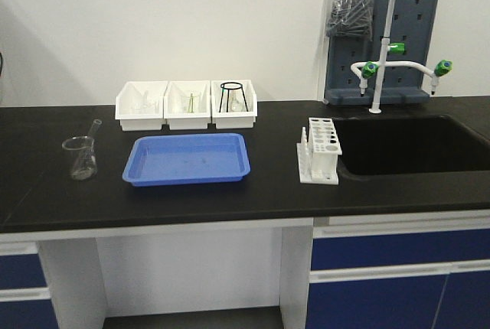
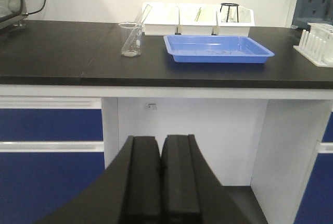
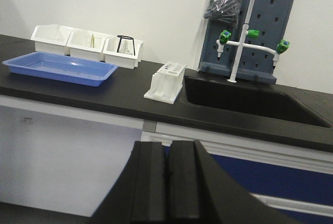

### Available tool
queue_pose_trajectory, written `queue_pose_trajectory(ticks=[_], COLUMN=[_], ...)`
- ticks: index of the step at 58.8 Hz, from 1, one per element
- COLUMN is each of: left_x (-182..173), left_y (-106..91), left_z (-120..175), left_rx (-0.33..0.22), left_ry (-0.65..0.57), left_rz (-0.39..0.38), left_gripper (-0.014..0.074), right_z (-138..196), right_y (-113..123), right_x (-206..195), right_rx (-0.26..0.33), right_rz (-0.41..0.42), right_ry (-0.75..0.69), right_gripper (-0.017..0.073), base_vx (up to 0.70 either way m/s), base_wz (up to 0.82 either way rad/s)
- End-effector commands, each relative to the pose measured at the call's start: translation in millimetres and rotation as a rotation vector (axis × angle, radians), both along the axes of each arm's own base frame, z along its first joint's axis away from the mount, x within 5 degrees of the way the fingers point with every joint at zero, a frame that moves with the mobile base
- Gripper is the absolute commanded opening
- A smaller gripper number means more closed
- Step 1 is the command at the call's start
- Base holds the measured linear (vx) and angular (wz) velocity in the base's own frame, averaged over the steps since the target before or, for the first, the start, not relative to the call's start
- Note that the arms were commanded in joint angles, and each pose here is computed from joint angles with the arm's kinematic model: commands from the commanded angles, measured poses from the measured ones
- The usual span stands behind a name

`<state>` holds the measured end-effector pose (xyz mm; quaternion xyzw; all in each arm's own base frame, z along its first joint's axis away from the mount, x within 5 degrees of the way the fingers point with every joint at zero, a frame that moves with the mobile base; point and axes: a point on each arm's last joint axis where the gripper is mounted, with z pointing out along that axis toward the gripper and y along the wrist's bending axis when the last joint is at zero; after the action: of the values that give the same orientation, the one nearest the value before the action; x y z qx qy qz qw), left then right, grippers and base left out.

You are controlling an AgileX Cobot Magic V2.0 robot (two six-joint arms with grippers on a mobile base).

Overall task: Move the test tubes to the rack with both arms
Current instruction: 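Drive the base forward to the bench beside the blue tray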

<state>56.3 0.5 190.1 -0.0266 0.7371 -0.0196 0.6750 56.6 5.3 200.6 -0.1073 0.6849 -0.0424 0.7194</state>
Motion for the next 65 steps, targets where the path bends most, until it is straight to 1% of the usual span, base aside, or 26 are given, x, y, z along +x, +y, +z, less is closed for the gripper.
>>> queue_pose_trajectory(ticks=[1, 43, 65], left_x=[-1.0, -1.0, -1.0], left_y=[-0.3, -0.3, -0.3], left_z=[16.1, 16.1, 16.1], left_rx=[-0.007, -0.007, -0.007], left_ry=[-0.108, -0.108, -0.108], left_rz=[-0.004, -0.004, -0.004], left_gripper=[-0.0003, -0.0003, -0.0003], right_z=[3.6, 3.6, 3.6], right_y=[1.3, 1.3, 1.3], right_x=[-0.9, -0.9, -0.9], right_rx=[0.006, 0.006, 0.006], right_rz=[0.015, 0.015, 0.015], right_ry=[-0.077, -0.077, -0.077], right_gripper=[-0.0008, -0.0008, -0.0008], base_vx=[0.41, 0.42, 0.38], base_wz=[0.0, 0.09, 0.01])
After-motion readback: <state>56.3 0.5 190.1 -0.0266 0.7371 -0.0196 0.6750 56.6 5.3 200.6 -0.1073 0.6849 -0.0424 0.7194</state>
